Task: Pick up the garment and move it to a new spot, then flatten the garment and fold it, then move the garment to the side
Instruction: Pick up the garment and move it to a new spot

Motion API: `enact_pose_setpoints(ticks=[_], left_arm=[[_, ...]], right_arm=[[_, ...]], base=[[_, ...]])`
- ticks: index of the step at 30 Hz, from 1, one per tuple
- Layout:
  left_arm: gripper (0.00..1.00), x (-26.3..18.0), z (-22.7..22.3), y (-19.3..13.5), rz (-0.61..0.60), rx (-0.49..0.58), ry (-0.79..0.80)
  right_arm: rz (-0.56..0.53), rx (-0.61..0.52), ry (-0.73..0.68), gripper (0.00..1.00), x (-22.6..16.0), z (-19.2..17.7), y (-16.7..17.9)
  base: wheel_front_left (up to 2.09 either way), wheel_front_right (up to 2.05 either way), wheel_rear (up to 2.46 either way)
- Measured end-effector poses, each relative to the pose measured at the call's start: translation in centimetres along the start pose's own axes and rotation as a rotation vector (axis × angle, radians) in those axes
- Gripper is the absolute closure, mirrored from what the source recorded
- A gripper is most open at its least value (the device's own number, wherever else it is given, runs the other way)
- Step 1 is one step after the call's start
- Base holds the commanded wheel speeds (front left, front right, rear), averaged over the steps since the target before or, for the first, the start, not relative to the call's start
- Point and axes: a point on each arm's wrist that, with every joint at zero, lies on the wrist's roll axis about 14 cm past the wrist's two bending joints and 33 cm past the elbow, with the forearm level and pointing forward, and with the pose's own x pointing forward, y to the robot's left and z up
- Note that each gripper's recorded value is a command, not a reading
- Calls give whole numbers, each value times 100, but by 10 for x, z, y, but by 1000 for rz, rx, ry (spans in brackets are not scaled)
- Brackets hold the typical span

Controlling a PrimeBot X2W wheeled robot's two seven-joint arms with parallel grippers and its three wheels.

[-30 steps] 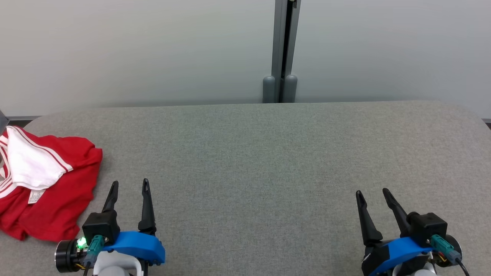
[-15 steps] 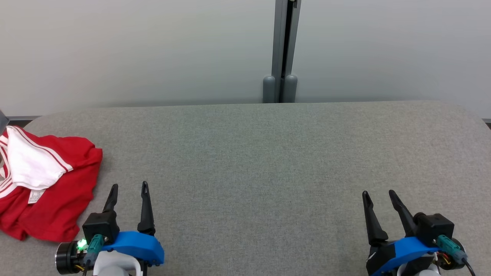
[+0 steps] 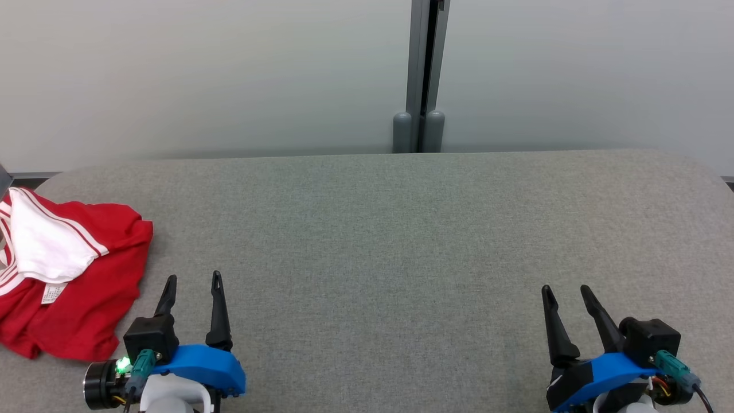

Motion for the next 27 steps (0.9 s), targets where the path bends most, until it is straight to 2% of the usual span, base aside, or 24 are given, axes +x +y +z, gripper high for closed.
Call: enact_pose_setpoints(ticks=[14,27], left_arm=[[0,-6,15,22,69,16,-47],[0,-47,31,83,245,30,-106]], right_arm=[[63,-1,1,0,9,0,21],[231,-22,-7,0,29,3,80]], base=[[0,0,0],[0,0,0]])
